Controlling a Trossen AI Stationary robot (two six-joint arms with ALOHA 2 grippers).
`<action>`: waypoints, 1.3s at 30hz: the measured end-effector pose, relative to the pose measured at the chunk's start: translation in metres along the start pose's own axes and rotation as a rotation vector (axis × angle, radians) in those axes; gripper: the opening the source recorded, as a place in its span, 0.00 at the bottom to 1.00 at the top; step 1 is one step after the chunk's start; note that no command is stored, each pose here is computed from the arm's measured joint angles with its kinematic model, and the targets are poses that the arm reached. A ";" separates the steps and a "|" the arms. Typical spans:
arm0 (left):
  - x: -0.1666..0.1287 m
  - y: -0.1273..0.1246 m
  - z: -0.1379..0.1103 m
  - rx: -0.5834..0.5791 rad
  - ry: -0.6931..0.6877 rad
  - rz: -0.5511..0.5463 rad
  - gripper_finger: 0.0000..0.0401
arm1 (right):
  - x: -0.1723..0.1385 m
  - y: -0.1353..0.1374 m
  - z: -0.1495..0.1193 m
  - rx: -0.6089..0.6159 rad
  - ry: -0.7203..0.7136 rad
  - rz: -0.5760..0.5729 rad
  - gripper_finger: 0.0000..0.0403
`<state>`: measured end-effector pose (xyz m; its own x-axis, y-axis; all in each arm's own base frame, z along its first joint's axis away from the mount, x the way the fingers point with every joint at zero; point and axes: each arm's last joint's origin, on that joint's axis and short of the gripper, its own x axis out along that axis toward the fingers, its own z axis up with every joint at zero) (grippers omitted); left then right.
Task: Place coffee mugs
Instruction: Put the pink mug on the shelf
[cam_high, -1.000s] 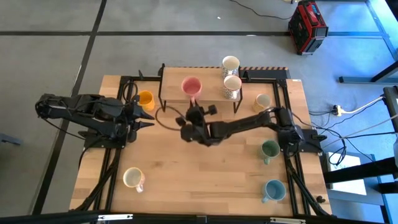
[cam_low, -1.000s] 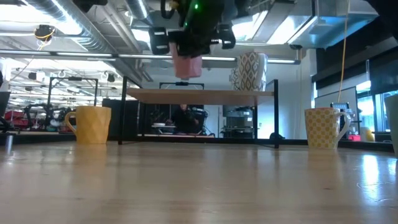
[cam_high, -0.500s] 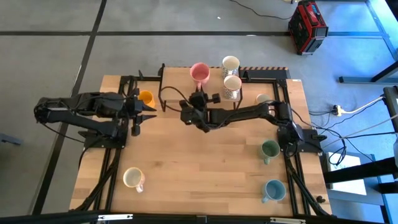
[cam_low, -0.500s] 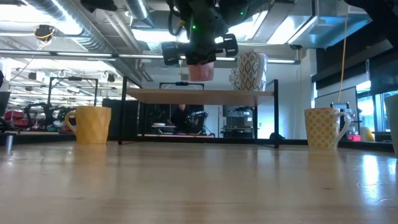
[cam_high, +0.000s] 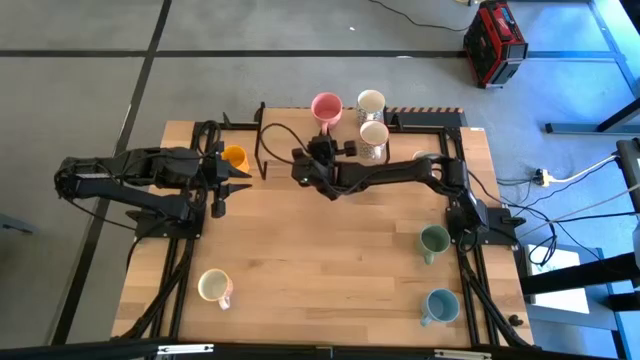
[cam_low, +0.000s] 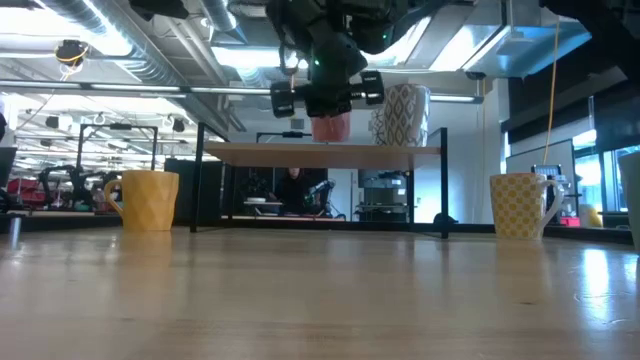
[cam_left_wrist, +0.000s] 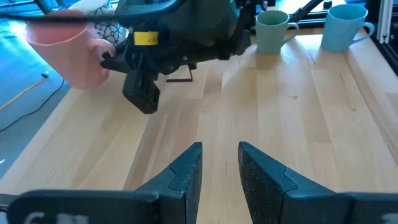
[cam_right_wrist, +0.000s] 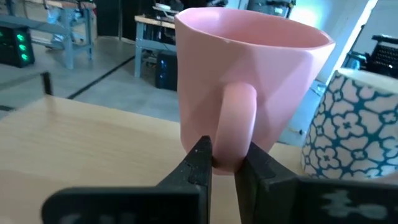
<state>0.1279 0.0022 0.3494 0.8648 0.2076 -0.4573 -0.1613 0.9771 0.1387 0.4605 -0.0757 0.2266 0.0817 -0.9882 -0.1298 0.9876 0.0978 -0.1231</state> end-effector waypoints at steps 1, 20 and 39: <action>0.000 0.000 0.000 0.000 0.000 0.000 0.24 | 0.003 -0.001 -0.001 0.005 0.006 -0.006 0.06; 0.000 0.000 0.000 0.002 0.002 0.000 0.24 | 0.014 -0.011 -0.014 0.047 0.094 -0.004 0.06; 0.000 0.000 0.000 0.002 0.002 0.000 0.24 | 0.023 -0.018 -0.016 0.028 0.106 -0.045 0.06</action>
<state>0.1278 0.0022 0.3492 0.8639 0.2077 -0.4588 -0.1604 0.9770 0.1403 0.4421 -0.0984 0.2097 0.0239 -0.9734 -0.2280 0.9934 0.0488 -0.1042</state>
